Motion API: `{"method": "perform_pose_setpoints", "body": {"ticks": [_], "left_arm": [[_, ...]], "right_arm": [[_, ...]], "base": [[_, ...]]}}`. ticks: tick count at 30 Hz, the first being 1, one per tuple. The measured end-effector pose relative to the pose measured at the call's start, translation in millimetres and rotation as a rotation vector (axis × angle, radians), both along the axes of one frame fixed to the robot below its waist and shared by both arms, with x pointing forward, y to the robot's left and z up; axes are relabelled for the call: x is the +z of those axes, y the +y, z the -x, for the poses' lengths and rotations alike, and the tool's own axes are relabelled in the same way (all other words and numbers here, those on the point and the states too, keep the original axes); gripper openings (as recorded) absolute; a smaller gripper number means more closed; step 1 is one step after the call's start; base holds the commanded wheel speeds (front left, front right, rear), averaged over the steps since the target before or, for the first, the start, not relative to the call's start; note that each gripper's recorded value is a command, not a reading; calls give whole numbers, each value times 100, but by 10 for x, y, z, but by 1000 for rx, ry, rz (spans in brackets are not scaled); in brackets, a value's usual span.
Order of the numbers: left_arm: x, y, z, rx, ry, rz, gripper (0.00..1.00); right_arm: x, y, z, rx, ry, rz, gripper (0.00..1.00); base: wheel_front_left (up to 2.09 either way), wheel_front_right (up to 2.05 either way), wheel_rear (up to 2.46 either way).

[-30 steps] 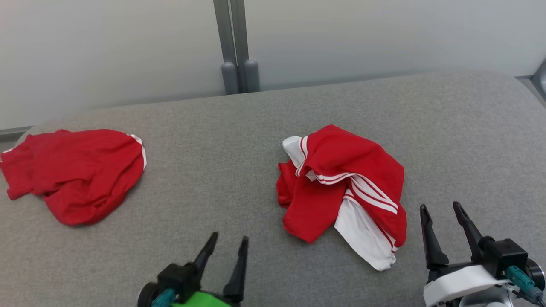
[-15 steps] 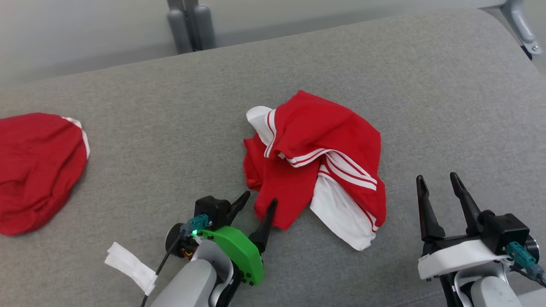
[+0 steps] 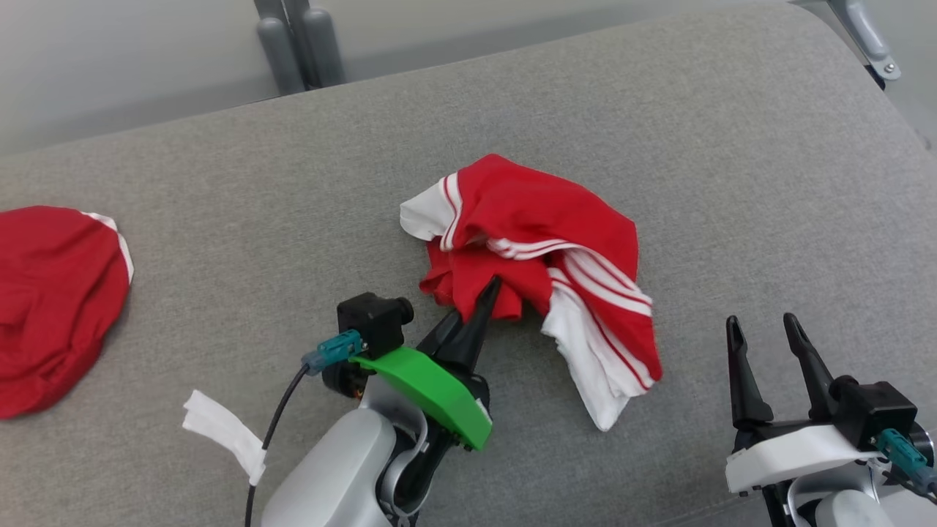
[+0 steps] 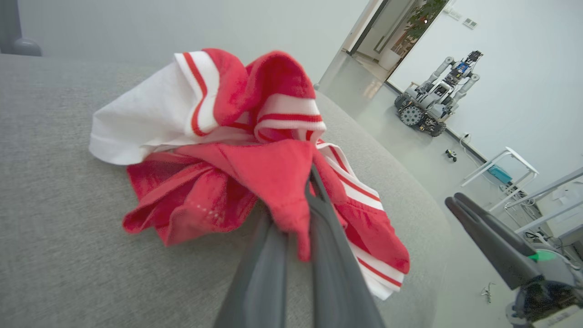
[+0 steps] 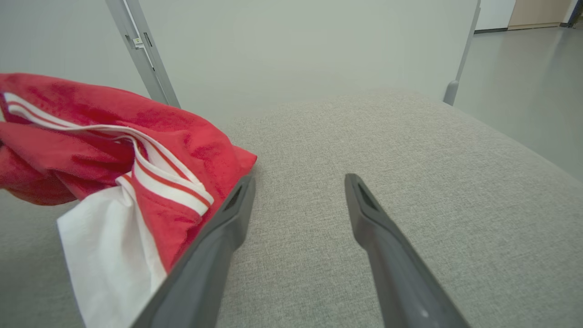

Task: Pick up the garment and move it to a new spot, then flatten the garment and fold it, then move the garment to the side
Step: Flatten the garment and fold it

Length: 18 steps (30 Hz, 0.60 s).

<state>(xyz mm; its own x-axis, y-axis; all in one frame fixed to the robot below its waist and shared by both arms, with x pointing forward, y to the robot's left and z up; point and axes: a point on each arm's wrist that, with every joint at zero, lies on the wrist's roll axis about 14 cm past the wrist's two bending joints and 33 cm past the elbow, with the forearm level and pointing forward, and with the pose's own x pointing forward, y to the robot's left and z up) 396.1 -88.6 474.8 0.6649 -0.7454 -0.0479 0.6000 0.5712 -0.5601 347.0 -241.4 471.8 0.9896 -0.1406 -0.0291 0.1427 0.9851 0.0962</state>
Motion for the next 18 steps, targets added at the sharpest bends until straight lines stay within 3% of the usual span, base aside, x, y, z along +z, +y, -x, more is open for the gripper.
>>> {"method": "perform_pose_setpoints", "body": {"ticks": [10,13,18], "left_arm": [[1585,519,19,97,-306,142,0],[1626,797,-53,163,-321,76,0],[1248,1149,-64,235,-214,-42,0]], "right_arm": [[77,274,-28,84,-33,-22,100],[116,348,-47,106,-47,-28,100],[162,354,-15,104,-64,-43,100]], "base": [[0,0,0],[0,0,0],[0,0,0]]}}
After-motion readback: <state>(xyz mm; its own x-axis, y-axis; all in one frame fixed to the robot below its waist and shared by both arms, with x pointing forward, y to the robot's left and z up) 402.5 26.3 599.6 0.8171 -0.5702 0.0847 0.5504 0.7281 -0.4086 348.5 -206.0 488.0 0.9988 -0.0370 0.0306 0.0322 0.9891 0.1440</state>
